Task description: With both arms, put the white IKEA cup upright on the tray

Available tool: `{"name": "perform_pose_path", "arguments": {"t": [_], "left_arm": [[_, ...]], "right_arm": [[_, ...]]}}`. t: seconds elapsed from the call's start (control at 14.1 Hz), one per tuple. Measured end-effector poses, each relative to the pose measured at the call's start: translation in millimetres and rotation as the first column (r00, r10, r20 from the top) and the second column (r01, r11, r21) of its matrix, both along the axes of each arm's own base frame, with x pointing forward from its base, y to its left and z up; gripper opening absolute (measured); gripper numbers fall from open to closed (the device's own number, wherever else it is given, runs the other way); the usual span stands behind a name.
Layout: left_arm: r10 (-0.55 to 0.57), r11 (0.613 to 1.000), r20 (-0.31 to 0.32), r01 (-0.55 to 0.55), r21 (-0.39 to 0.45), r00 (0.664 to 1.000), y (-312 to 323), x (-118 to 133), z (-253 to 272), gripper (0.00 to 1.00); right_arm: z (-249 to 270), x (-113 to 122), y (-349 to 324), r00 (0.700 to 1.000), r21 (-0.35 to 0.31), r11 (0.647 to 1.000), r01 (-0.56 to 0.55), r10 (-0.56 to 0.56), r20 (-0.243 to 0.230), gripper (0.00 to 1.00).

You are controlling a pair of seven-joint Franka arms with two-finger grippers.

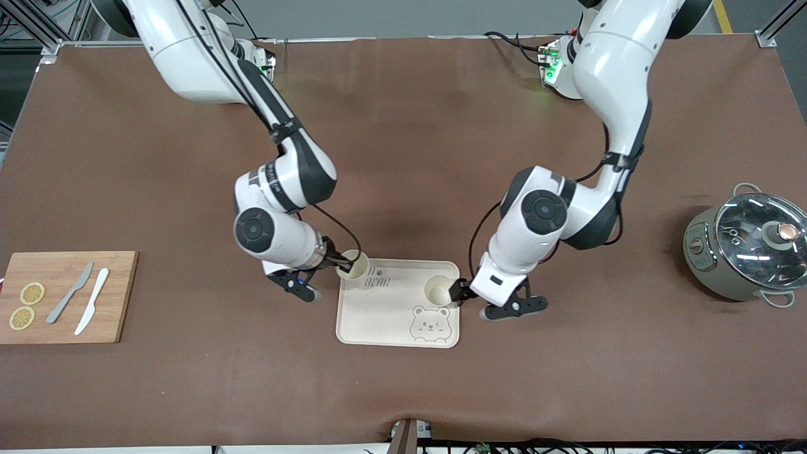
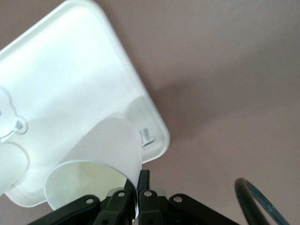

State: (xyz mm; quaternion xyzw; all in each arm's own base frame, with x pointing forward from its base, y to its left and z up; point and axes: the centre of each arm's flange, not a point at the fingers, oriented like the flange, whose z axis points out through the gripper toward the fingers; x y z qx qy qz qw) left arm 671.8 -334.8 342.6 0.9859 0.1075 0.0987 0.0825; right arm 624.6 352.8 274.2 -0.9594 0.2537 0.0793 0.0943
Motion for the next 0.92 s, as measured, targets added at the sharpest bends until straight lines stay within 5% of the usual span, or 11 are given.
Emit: {"name": "perform_pose_path", "arguments": {"t": [0.57, 0.92], "left_arm": [[0.209, 0.977, -0.07, -0.205, 0.059, 0.975, 158.0, 15.0, 123.3, 1.0], [0.141, 0.986, -0.099, -0.131, 0.099, 0.985, 225.3, 9.8, 154.8, 1.0]], "right_arm": [[-28.2, 2.7, 26.5, 1.0, -0.046, 0.999, -0.003, 0.003, 0.005, 0.04], [-34.1, 8.8, 15.7, 1.0, -0.062, 0.998, 0.006, -0.006, 0.0, 0.04]]}}
